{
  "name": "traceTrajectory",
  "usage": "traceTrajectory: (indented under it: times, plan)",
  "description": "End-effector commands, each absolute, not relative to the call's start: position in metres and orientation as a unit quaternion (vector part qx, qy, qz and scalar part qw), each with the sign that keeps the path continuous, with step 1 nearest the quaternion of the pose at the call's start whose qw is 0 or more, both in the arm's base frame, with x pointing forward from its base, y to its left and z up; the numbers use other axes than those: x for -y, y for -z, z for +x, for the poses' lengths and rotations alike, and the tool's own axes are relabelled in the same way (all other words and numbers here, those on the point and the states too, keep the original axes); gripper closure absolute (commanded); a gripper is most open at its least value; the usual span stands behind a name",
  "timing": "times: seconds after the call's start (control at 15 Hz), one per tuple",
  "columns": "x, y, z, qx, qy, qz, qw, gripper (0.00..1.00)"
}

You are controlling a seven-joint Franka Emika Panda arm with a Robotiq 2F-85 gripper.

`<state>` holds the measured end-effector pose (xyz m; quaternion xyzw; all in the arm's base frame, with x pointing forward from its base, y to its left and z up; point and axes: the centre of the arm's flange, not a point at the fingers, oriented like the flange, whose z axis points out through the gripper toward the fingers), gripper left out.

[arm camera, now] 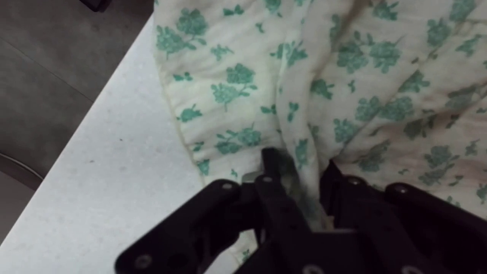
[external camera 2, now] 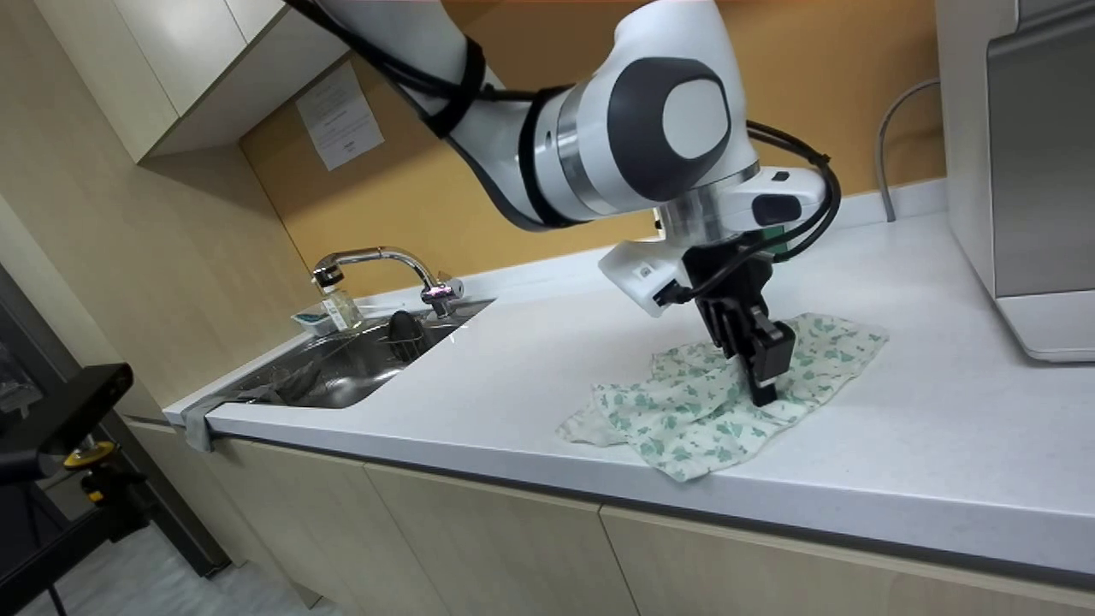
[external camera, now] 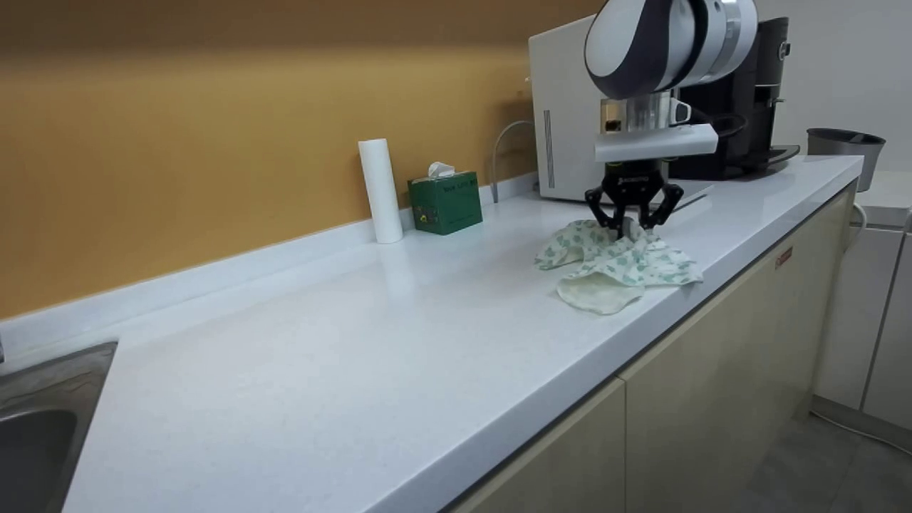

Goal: Wipe the counter with the towel

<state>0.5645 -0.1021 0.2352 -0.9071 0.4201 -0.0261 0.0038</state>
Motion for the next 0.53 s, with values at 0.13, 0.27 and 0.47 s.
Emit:
traceTrajectory:
  times: [0.13,0.27,0.47]
  plan:
    - [0.087,-0.274,0.564,-0.414,0.059,-0.907,-0.047,0.24]
    - [0.082,-0.291,0.567,-0.404,0.074,-0.91,-0.06,0.1]
    - [0.074,-0.314,0.57,-0.402,0.076,-0.91,-0.069,0.0]
